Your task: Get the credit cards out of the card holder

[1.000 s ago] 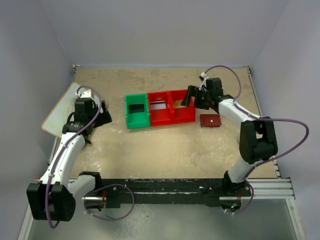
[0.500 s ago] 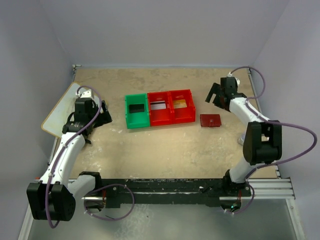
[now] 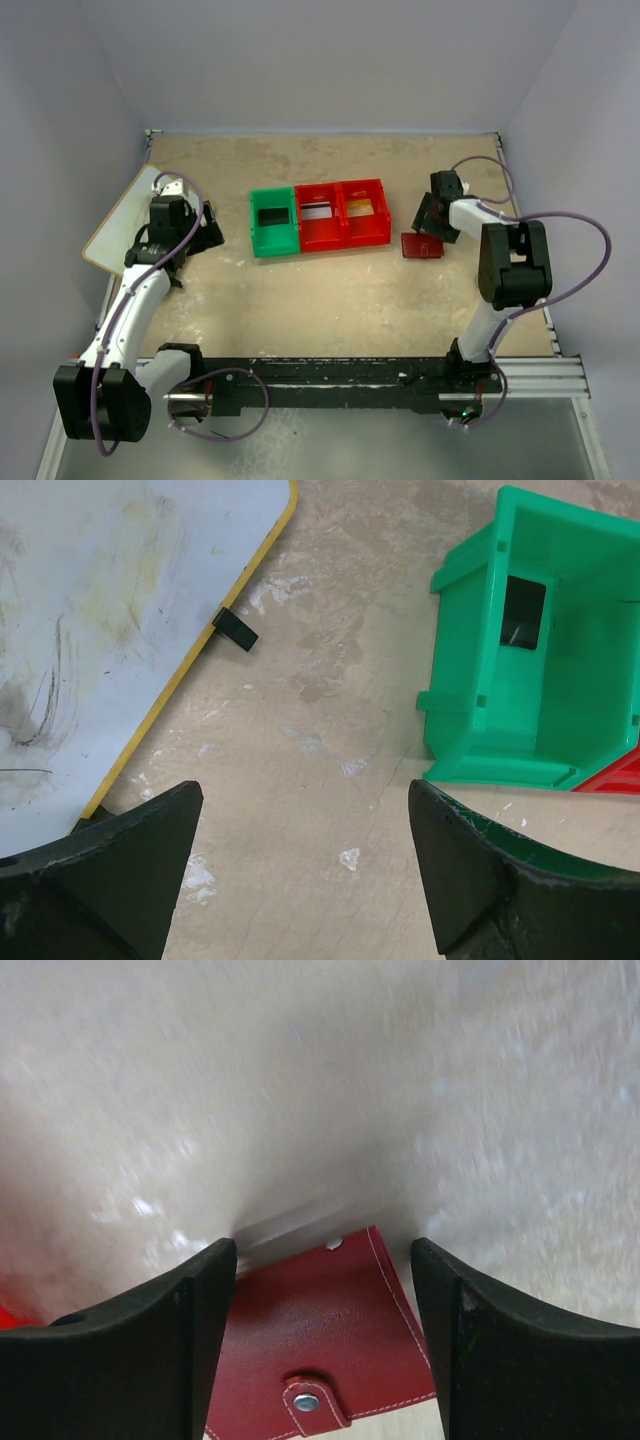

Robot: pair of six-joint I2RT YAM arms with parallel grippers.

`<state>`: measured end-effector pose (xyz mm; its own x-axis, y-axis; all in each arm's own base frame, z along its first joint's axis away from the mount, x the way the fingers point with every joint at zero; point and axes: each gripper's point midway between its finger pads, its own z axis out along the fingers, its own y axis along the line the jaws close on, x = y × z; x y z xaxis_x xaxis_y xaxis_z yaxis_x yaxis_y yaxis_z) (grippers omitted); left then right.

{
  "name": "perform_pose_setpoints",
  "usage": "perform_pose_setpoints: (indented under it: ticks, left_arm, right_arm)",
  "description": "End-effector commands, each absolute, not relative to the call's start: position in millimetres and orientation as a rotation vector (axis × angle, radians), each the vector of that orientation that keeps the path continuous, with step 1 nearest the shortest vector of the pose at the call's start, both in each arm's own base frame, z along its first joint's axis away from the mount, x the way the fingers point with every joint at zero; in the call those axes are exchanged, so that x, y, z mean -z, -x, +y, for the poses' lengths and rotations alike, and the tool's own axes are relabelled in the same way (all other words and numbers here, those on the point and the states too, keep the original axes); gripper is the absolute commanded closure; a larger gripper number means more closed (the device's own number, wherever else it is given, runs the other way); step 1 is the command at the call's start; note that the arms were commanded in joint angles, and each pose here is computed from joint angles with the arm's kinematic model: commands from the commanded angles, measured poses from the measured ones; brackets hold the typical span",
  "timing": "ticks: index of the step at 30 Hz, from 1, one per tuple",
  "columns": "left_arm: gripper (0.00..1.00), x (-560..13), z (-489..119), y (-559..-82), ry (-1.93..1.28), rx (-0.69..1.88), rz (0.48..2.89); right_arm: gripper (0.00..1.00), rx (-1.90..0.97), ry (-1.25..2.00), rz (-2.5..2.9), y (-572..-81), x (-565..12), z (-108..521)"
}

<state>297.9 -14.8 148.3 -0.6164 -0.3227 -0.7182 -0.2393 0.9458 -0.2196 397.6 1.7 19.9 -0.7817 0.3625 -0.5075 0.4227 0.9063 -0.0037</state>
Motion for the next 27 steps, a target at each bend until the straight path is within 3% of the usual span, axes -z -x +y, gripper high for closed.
perform_pose_setpoints:
  ticks: [1, 9, 17, 23, 27]
  left_arm:
    - [0.18, -158.5, -15.6, -307.2, 0.374, 0.139, 2.218]
    - [0.18, -157.7, -18.1, -308.1, 0.364, 0.154, 2.222]
    - [0.18, -159.0, -16.7, -306.4, 0.370, 0.146, 2.217]
    - [0.18, -160.3, -20.2, -306.1, 0.359, 0.169, 2.217]
    - [0.18, -165.8, -34.6, -305.7, 0.307, 0.265, 2.197]
  right_arm:
    - [0.29, 0.091, -0.563, 2.561, -362.0, -24.3, 15.6]
    - [0.37, -0.216, -0.406, 2.655, -297.4, -11.3, 114.4]
    - [0.36, -0.169, -0.262, 2.743, -241.9, 10.6, 180.4]
    - [0.31, -0.219, 0.011, 2.622, -245.1, -19.7, 221.3]
    - [0.22, -0.273, -0.055, 2.539, -249.3, -52.1, 224.3]
